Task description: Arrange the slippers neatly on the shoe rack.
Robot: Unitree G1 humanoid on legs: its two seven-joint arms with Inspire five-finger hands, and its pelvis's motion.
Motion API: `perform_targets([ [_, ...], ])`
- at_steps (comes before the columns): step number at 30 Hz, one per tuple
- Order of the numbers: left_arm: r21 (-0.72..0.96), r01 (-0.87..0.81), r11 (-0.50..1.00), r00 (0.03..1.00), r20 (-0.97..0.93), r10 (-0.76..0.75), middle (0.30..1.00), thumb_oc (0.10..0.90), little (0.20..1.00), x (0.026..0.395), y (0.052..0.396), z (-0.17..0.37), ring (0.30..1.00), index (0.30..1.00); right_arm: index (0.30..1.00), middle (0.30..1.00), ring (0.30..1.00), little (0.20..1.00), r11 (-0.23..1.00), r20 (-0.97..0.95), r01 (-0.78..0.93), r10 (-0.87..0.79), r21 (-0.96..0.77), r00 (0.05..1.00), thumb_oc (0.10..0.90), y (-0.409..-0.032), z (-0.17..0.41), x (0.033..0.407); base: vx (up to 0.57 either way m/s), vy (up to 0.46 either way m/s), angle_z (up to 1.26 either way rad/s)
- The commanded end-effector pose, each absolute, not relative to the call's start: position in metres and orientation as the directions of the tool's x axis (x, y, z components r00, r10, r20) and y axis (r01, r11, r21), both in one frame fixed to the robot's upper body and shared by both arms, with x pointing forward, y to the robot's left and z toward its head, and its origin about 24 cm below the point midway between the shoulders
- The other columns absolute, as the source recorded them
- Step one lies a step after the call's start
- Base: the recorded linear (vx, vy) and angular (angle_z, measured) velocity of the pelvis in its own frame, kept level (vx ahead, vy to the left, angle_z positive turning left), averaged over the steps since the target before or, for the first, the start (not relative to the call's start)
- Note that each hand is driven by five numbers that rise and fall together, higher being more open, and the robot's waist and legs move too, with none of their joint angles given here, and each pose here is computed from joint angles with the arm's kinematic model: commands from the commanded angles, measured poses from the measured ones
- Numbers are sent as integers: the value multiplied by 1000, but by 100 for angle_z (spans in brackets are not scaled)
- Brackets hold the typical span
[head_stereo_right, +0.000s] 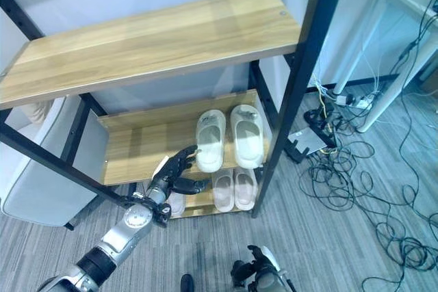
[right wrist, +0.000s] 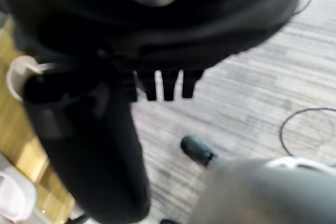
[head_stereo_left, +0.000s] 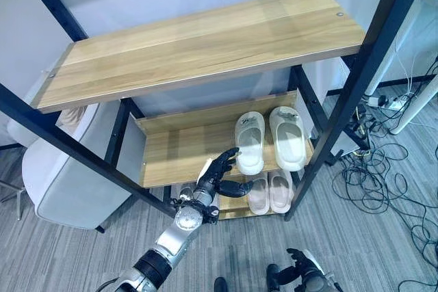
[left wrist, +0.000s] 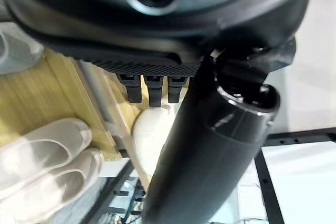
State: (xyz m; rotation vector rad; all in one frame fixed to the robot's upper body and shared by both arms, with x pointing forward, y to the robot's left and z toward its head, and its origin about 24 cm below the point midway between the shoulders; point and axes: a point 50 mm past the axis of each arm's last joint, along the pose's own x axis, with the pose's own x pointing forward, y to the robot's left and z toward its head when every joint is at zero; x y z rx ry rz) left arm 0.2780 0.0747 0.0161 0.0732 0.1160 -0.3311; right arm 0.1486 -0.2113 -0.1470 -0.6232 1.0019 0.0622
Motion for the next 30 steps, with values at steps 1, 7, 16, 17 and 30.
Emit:
perform_targets([
  [1,71,361,930,923,112,-367,900,800,900,309,50,72,900,900,900,900,900,900,825,-798,-319,-239,-467,553,800,-208,-149,143,0,0,0],
  [7,68,374,925,916,128,-380,900,800,900,310,44,77,900,900,900,900,900,900,825,-797,-316,-240,-468,554,800,-207,-150,143,1,-3,-1],
  [16,95,342,935,925,142,-353,900,800,900,314,50,81,900,900,900,900,900,900,826,-796,-313,-242,-469,554,800,-207,-150,141,0,0,0],
  [17,97,333,938,928,143,-344,900,800,900,315,53,81,900,900,900,900,900,900,826,-799,-314,-243,-468,551,800,-207,-150,140,0,0,0],
  [30,68,303,951,918,247,-310,900,800,900,303,93,100,900,900,900,900,900,900,844,-821,-328,-205,-424,532,800,-199,-153,138,-7,-9,9],
])
